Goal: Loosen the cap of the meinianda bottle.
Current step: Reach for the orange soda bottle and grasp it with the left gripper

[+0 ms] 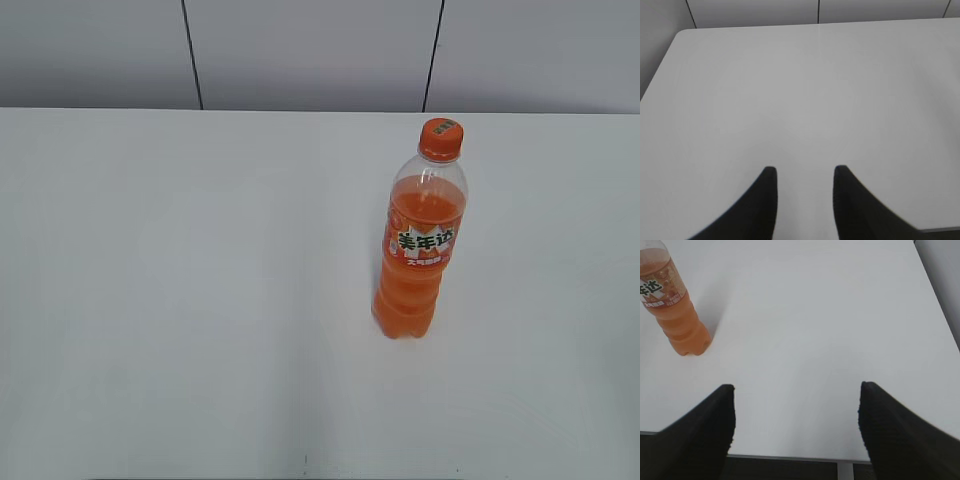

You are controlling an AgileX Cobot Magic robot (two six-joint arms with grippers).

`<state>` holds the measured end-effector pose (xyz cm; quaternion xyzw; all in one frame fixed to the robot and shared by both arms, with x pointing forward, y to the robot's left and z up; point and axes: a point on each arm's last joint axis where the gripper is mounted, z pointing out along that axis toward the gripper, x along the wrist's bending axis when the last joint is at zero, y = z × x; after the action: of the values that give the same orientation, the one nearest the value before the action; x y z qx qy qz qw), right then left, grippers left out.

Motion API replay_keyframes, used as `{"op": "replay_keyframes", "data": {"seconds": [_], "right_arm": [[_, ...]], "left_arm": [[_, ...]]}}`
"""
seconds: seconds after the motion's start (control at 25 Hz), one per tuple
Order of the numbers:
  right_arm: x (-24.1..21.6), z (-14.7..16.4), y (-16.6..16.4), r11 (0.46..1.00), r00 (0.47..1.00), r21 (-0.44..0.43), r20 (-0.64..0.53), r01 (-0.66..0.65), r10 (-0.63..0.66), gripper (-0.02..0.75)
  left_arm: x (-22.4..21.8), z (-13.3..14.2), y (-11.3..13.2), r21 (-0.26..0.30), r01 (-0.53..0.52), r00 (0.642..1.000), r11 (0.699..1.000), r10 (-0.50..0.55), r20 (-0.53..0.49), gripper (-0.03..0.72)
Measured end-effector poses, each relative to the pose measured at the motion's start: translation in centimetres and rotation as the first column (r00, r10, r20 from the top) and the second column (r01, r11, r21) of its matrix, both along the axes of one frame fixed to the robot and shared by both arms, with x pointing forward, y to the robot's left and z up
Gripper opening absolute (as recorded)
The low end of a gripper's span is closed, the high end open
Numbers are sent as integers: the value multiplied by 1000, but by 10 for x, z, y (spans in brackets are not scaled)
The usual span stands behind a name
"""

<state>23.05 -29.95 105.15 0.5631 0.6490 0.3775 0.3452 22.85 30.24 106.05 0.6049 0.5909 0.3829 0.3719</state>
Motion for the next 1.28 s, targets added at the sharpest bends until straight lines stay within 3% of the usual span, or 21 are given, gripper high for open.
{"op": "replay_keyframes", "data": {"seconds": [1.28], "right_arm": [[0, 0, 1, 1000, 1000, 6, -1, -4, 4, 577]], "left_arm": [[0, 0, 0, 0, 0, 1000, 1000, 0, 0, 240]]}}
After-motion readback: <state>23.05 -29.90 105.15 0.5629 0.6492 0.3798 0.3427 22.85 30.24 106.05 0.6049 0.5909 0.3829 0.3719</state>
